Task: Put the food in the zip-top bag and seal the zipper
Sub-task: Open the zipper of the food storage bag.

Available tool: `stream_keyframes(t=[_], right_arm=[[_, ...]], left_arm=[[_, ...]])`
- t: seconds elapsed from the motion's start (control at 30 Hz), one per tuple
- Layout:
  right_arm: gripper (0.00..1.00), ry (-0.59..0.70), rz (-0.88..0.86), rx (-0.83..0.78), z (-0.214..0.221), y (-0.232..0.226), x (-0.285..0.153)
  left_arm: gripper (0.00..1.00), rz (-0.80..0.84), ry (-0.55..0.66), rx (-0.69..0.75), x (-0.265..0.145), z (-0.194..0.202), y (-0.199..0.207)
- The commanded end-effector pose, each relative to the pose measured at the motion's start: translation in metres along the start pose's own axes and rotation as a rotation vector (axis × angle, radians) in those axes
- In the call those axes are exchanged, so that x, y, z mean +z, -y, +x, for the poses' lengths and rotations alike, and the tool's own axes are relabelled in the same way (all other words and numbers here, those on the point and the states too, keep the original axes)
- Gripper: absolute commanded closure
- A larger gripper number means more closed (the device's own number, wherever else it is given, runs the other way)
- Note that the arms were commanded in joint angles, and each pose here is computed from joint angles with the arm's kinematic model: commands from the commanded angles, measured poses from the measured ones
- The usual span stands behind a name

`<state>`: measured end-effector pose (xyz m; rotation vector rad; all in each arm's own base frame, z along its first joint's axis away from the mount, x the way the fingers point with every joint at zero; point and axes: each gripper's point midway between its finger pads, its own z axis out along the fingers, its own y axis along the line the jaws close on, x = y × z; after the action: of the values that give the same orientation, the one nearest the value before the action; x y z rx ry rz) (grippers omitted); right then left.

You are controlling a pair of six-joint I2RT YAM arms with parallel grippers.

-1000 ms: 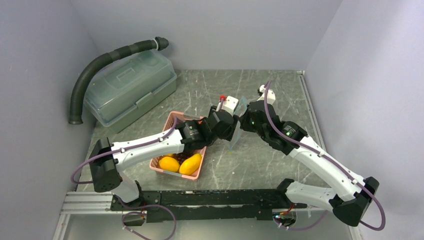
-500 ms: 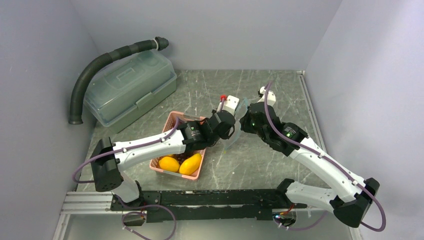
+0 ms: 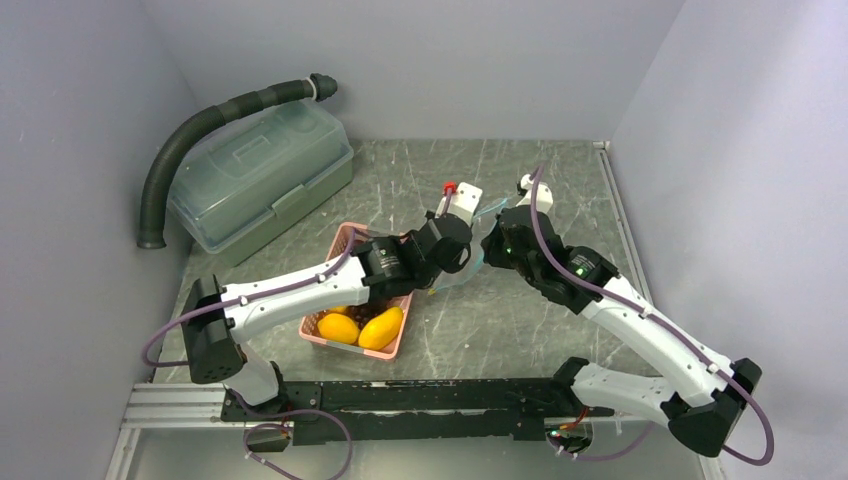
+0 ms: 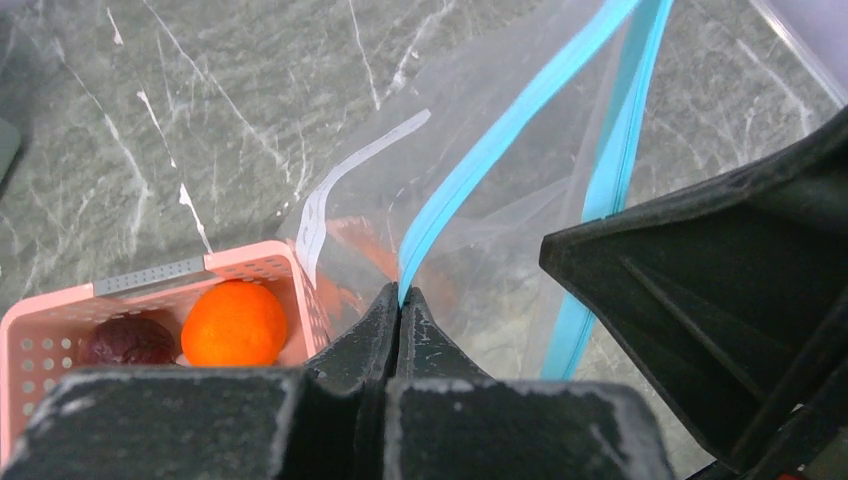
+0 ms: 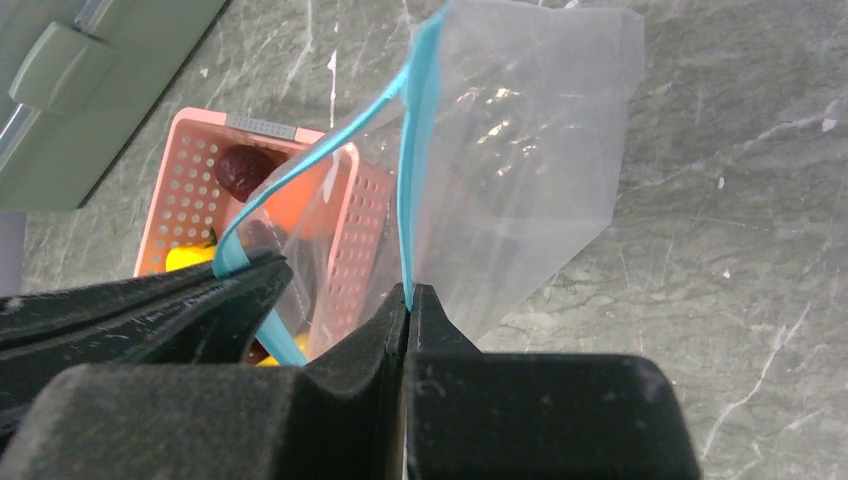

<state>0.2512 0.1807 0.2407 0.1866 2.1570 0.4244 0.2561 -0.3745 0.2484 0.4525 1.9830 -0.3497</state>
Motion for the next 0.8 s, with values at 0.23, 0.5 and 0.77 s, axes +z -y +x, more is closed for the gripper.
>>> stream_keyframes(t=[0.23,0.5,0.77], right_arm=[[1.0,0.051,-0.147,-0.012,-0.035,-0.029,-0.036],[1.0,-0.008,-0.24,-0.035,-0.031,-0.058,-0.026],[1.0,-0.082,-0.353,-0.04,-0.017,-0.092,-0.007]], left_arm=[[1.0,-0.029,0.118,0.078,-0.046,-0.075,-0.019],[1.0,-0.12,0.089,0.158,-0.083,-0.087,-0.057],[1.0,-0.265,0.063,0.169,-0.13,-0.085,-0.112]])
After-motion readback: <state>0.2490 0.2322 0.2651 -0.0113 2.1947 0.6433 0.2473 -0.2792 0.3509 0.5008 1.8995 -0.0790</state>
